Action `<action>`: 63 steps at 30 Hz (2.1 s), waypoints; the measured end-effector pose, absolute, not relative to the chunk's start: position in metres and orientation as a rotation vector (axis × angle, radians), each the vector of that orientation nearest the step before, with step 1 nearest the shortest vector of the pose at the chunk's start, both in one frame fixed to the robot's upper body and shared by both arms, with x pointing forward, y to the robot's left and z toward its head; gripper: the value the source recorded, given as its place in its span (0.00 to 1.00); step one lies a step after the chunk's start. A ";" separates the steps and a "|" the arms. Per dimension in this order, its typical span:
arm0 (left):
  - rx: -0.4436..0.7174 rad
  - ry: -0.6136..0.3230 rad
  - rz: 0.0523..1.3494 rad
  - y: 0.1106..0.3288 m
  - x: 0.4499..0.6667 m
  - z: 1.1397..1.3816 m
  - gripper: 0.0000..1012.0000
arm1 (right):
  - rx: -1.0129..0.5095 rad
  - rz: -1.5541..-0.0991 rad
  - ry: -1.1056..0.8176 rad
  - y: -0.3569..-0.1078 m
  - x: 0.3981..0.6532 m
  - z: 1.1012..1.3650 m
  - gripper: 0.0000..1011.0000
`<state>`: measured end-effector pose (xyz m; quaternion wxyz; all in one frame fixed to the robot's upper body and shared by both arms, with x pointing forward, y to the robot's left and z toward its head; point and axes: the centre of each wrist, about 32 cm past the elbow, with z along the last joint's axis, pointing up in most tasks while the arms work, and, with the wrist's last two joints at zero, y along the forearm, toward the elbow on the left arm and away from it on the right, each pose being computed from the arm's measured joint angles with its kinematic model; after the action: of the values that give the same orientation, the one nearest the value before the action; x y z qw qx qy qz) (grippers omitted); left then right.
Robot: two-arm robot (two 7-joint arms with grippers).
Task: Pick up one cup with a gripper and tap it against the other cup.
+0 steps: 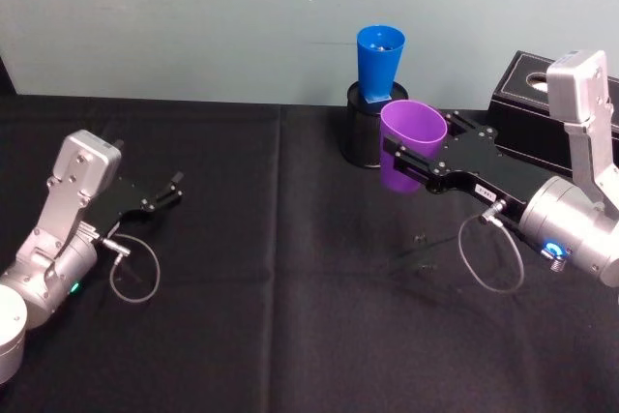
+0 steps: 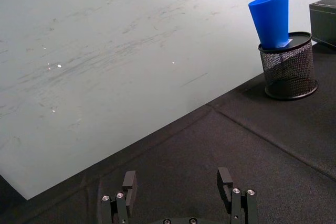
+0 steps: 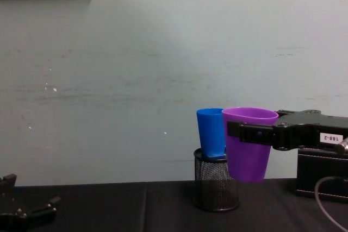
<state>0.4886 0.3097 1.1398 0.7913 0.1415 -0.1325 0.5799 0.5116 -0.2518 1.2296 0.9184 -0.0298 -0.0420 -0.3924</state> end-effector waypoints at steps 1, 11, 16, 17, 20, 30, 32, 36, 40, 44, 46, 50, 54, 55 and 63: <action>0.304 -0.285 1.248 0.310 0.489 1.140 0.99 | -0.061 -0.807 -0.086 -0.252 0.512 1.230 0.73; 0.304 -0.285 1.248 0.310 0.489 1.140 0.99 | -0.061 -0.807 -0.086 -0.252 0.512 1.230 0.73; 0.304 -0.285 1.248 0.310 0.489 1.140 0.99 | -0.061 -0.807 -0.086 -0.252 0.512 1.230 0.73; 0.305 -0.285 1.248 0.310 0.489 1.140 0.99 | -0.061 -0.807 -0.086 -0.252 0.512 1.230 0.73; 0.304 -0.285 1.248 0.310 0.489 1.140 0.99 | -0.061 -0.807 -0.086 -0.252 0.512 1.230 0.73; 0.304 -0.285 1.248 0.310 0.489 1.140 0.99 | -0.061 -0.807 -0.086 -0.252 0.512 1.230 0.73; 0.305 -0.285 1.248 0.310 0.489 1.140 0.99 | -0.061 -0.807 -0.086 -0.252 0.512 1.230 0.73; 0.304 -0.285 1.248 0.310 0.489 1.140 0.99 | -0.061 -0.807 -0.086 -0.252 0.512 1.230 0.73; 0.304 -0.285 1.248 0.310 0.489 1.140 0.99 | -0.061 -0.807 -0.086 -0.252 0.512 1.230 0.73; 0.304 -0.285 1.248 0.310 0.489 1.140 0.99 | -0.061 -0.807 -0.086 -0.252 0.512 1.230 0.73; 0.305 -0.285 1.248 0.310 0.489 1.140 0.99 | -0.061 -0.807 -0.086 -0.252 0.512 1.230 0.73; 0.304 -0.285 1.248 0.310 0.489 1.140 0.99 | -0.061 -0.807 -0.086 -0.252 0.512 1.230 0.73; 0.304 -0.285 1.248 0.310 0.489 1.140 0.99 | -0.061 -0.807 -0.086 -0.252 0.512 1.230 0.73; 0.304 -0.285 1.248 0.310 0.489 1.140 0.99 | -0.061 -0.807 -0.086 -0.252 0.512 1.230 0.73; 0.304 -0.285 1.248 0.310 0.489 1.140 0.99 | -0.061 -0.807 -0.086 -0.252 0.512 1.230 0.73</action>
<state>0.4886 0.3097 1.1398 0.7913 0.1415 -0.1325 0.5799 0.5116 -0.2518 1.2296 0.9184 -0.0298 -0.0420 -0.3924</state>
